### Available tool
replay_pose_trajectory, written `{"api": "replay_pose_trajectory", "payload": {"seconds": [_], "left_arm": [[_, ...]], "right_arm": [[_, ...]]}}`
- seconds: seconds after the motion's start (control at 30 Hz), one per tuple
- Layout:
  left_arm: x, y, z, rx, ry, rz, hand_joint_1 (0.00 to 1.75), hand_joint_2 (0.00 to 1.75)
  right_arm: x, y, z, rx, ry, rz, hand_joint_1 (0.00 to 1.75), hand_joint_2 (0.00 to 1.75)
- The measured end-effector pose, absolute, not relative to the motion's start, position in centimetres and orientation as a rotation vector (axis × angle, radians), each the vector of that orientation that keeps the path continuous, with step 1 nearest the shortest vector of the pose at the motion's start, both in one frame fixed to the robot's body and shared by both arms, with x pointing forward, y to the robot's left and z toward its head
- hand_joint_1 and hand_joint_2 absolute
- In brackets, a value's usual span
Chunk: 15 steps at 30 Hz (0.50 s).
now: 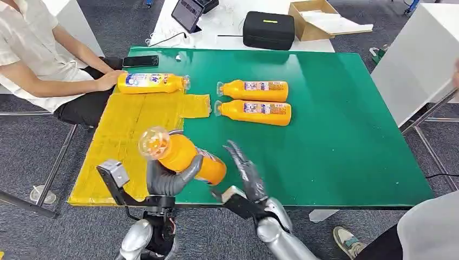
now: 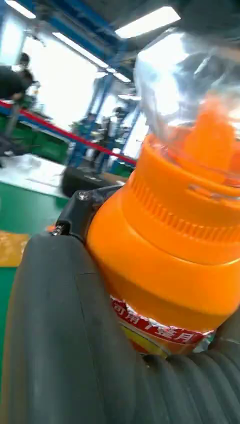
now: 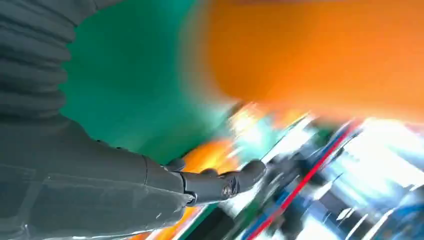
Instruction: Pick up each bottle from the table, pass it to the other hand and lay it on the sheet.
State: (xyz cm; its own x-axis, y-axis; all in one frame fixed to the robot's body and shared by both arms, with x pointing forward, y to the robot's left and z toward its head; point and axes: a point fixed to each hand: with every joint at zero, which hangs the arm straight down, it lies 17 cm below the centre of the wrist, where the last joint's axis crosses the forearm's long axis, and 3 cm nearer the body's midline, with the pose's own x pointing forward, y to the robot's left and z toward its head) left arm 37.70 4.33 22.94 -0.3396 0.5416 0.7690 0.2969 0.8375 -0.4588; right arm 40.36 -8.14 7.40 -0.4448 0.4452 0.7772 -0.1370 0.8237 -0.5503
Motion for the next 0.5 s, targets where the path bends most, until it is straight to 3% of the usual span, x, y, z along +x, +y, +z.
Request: {"api": "replay_pose_trajectory", "payload": {"seconds": [0.2,0.37,0.5], "left_arm": [[38.3,9.2,22.8,-0.424,-2.017,0.35,1.75,1.75],[38.5,14.6,24.2,0.069,-2.218,0.248,1.75,1.75],[39.3,15.3,24.5,0.213,-2.248,0.16,1.75,1.75]], "right_arm": [[38.2,-16.0,1.9,-0.282,-1.796,0.499,0.0,0.0],[36.3,-18.2,3.7,-0.365,-1.84,0.369,0.0,0.0],[36.3,-18.5,6.6,-0.423,-1.91,0.333,0.0,0.0]]}}
